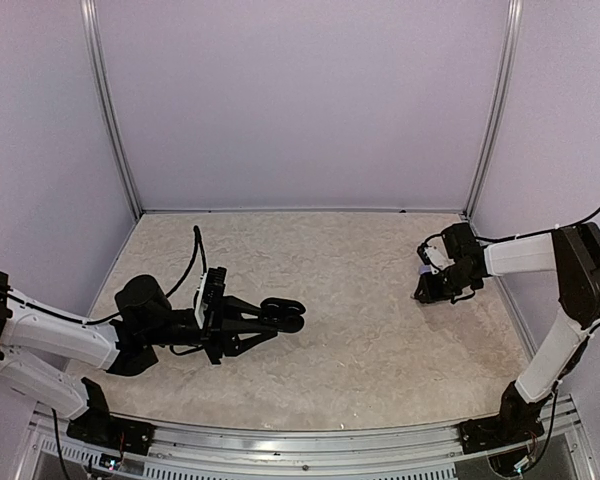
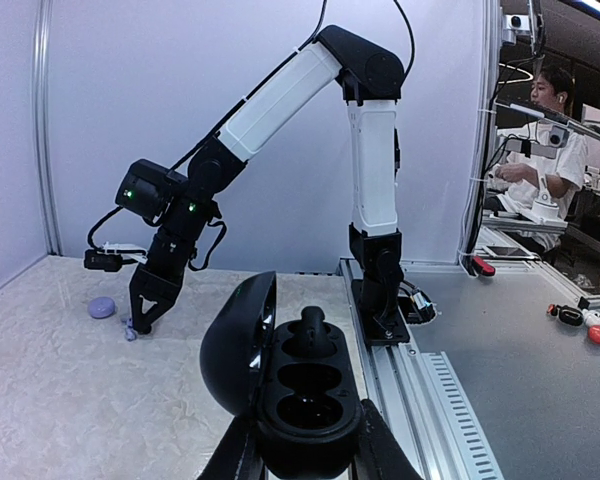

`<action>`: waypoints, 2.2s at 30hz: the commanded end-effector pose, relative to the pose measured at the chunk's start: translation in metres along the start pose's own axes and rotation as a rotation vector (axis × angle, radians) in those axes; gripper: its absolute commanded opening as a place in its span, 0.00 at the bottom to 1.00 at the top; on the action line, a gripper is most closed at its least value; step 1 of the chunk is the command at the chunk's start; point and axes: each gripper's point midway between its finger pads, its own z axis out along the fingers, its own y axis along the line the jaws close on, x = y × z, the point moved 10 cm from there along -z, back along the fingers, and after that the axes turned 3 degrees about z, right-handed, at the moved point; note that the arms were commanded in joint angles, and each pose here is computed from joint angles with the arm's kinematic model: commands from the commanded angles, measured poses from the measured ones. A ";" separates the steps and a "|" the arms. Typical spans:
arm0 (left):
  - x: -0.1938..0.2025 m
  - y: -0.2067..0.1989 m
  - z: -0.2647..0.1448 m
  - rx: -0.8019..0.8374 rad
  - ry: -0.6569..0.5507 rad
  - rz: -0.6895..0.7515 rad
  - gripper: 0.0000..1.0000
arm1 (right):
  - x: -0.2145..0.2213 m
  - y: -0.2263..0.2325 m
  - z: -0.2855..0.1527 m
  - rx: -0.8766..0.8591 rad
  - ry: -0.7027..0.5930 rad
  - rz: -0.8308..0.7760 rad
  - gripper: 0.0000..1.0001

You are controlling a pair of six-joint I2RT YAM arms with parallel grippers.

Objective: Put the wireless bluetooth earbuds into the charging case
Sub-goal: Pick up the left earbud from the center of the board.

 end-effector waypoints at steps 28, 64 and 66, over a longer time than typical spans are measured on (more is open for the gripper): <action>-0.005 0.001 -0.001 -0.012 -0.025 0.009 0.09 | 0.011 -0.008 -0.004 0.120 0.072 0.008 0.24; -0.004 0.002 0.001 -0.013 -0.021 0.011 0.10 | -0.005 -0.010 -0.008 0.146 0.034 0.004 0.21; -0.005 0.002 0.001 -0.012 -0.022 0.013 0.10 | -0.005 -0.011 -0.008 0.146 0.036 0.005 0.19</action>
